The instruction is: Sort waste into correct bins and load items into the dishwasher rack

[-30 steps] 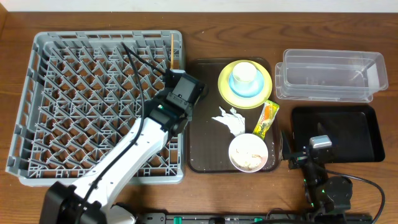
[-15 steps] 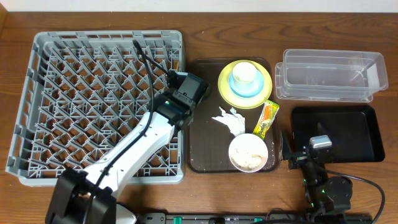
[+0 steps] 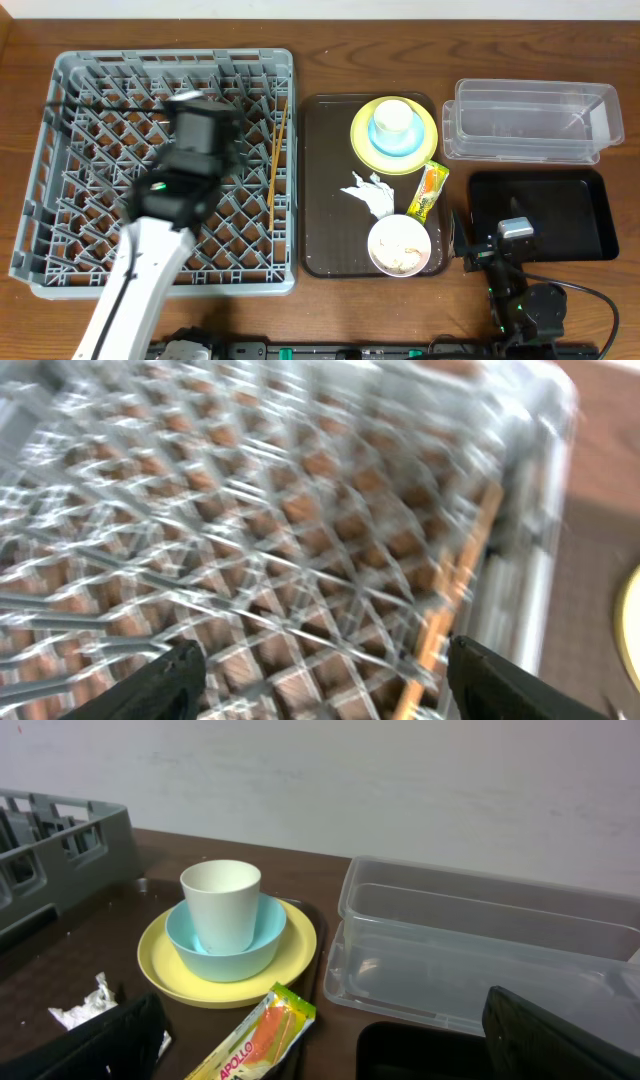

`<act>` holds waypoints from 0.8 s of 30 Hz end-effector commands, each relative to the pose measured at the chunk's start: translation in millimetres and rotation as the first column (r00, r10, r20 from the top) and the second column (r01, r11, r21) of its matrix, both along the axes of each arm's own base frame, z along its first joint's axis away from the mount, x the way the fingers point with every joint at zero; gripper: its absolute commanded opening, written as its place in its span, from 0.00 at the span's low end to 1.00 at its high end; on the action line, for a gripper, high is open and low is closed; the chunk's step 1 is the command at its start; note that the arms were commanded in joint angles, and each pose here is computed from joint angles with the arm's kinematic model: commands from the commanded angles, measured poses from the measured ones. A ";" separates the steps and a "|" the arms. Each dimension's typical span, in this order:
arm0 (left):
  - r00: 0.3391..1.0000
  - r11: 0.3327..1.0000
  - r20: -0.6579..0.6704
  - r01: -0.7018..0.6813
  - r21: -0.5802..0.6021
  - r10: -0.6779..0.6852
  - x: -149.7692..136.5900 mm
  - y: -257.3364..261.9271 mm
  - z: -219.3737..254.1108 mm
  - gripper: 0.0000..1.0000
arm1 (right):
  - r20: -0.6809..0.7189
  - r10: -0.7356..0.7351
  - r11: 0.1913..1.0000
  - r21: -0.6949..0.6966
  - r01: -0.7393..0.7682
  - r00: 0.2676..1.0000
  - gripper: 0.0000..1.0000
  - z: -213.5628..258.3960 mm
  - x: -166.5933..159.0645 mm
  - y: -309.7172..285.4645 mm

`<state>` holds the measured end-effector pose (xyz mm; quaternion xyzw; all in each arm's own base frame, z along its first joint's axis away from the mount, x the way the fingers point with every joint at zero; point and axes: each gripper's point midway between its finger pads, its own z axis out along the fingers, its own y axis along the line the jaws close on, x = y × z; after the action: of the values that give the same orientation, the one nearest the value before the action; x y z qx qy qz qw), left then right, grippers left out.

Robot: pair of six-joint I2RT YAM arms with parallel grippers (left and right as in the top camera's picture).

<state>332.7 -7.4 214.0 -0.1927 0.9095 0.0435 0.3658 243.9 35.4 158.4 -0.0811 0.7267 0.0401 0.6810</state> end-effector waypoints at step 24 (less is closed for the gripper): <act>0.968 0.968 0.040 -0.246 -0.037 0.248 -20.7 73.1 21.5 0.94 | -0.005 -0.019 1.000 0.011 0.019 1.000 0.99 -1.3 0.5 -3.9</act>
<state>309.4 64.3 225.9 -0.3028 0.8773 0.0747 0.3649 243.9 35.4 158.4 -0.0811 0.7267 0.0401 0.6810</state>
